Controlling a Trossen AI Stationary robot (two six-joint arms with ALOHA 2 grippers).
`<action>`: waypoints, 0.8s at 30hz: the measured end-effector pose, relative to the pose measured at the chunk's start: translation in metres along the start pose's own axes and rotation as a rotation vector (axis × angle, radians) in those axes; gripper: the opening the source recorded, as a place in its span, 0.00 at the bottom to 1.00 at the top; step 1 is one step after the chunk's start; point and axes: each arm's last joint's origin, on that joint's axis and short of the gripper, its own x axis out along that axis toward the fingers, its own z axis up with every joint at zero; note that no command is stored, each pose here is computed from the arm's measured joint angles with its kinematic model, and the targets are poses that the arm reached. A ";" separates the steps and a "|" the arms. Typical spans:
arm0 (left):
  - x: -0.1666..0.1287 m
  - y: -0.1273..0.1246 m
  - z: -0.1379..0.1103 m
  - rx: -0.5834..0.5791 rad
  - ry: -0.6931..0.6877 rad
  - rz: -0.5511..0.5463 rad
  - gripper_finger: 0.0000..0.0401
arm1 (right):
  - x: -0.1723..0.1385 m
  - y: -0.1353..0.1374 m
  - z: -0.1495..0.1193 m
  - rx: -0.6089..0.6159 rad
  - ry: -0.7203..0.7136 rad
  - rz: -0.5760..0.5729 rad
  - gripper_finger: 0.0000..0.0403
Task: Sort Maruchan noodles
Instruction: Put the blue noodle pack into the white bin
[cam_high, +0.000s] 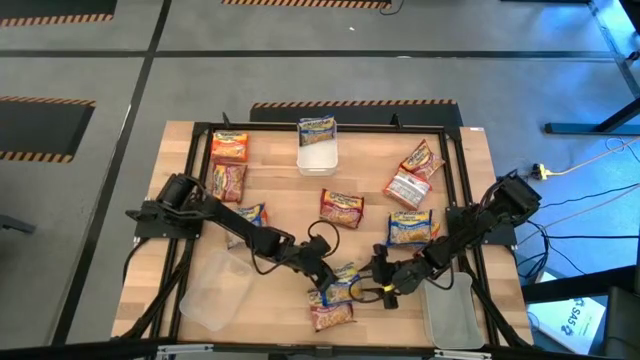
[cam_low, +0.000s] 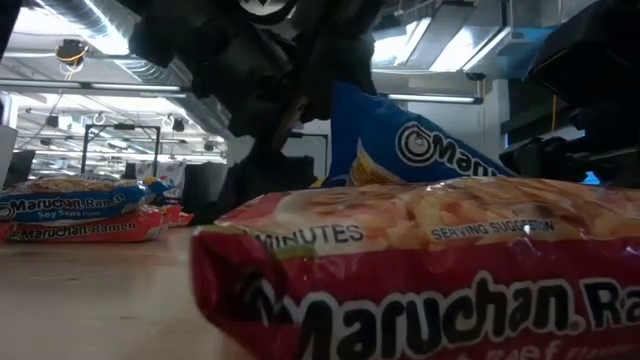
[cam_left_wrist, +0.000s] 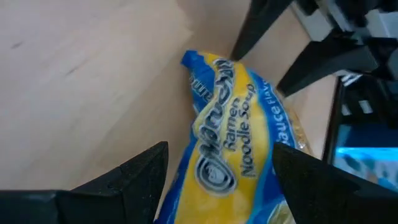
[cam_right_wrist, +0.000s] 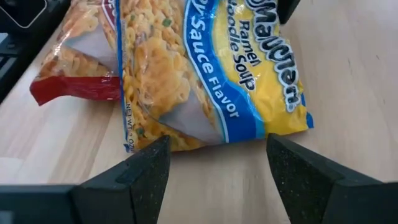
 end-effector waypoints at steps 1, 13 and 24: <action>0.000 0.000 0.001 -0.002 0.005 -0.005 0.70 | 0.000 0.000 0.000 0.000 0.000 -0.005 0.62; 0.019 0.013 0.000 0.025 0.126 -0.051 0.69 | 0.000 -0.001 0.001 -0.004 -0.014 -0.032 0.62; 0.026 0.018 0.006 0.096 0.098 -0.083 0.43 | 0.000 -0.002 0.001 -0.002 -0.023 -0.050 0.62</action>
